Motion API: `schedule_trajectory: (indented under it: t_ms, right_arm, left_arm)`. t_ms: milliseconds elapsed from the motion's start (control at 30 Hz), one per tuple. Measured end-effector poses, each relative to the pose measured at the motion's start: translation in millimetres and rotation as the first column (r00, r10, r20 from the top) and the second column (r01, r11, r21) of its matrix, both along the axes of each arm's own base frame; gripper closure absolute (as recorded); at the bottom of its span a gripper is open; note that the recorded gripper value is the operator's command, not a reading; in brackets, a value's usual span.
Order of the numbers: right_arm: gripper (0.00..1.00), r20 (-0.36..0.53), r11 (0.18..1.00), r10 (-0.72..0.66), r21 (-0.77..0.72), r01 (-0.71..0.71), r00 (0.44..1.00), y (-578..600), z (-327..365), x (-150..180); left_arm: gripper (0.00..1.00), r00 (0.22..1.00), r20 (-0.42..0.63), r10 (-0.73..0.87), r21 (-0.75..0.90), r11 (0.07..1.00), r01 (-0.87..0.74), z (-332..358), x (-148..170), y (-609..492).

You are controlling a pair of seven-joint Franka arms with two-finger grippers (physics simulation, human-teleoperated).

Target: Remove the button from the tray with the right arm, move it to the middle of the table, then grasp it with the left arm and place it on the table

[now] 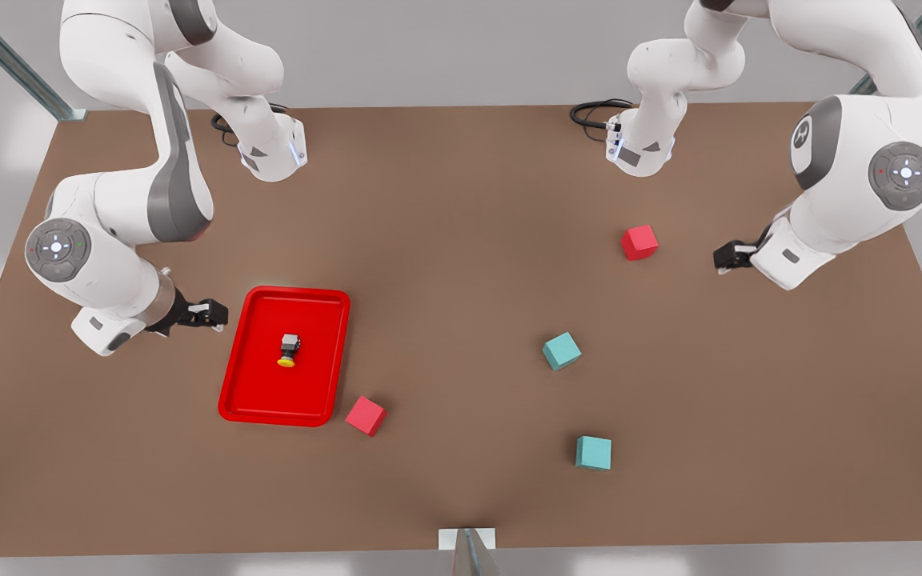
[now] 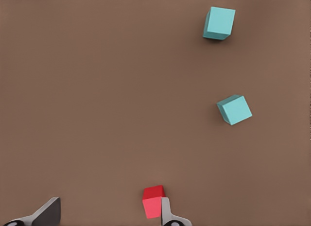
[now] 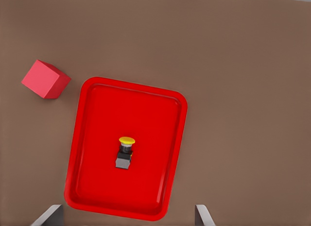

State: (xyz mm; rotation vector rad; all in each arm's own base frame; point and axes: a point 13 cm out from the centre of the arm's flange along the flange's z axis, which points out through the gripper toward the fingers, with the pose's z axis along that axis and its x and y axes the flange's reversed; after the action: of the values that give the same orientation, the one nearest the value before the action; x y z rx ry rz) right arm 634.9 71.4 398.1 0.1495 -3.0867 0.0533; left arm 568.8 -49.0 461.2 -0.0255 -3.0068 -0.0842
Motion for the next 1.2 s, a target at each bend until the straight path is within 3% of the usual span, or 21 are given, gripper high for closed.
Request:
schedule_trajectory:
  t_ms: [167, 267, 367, 467, 800, 1000, 1200]
  right_arm:
    - [0.0, -0.013, 0.997, 0.053, -0.048, -0.054, 0.998, 14, -16, 6]
    - [0.0, -0.115, 0.996, 0.063, -0.057, -0.07, 0.991, 16, -63, -5]
    - [0.0, -0.279, 0.999, 0.02, -0.032, -0.03, 0.96, -3, -147, -52]
    - [0.0, -0.336, 1.0, -0.006, 0.008, 0.009, 0.942, -3, -222, -89]
    - [0.0, -0.134, 0.997, -0.008, 0.071, 0.018, 0.991, 61, -306, -41]
    - [0.0, -0.135, 0.996, -0.07, 0.043, 0.076, 0.988, 55, -339, -71]
    - [0.0, -0.076, 0.99, -0.134, 0.031, 0.137, 0.988, 53, -351, -85]
  left_arm:
    - [0.0, 1.0, 0.019, 0.004, -0.005, 1.0, -0.004, -2, 7, -2]
    - [0.0, 1.0, 0.026, 0.006, -0.005, 1.0, -0.006, -2, 9, -3]
    - [0.0, 1.0, 0.025, 0.008, -0.005, 1.0, -0.008, -5, 11, -3]
    - [0.0, 1.0, 0.026, 0.009, -0.005, 1.0, -0.009, -6, 12, -4]
    - [0.0, 1.0, 0.024, 0.013, -0.005, 1.0, -0.013, -9, 13, -4]
    - [0.0, 1.0, 0.018, 0.014, -0.005, 1.0, -0.014, -13, 14, -5]
    - [0.0, 1.0, 0.013, 0.015, -0.005, 1.0, -0.015, -18, 16, -5]
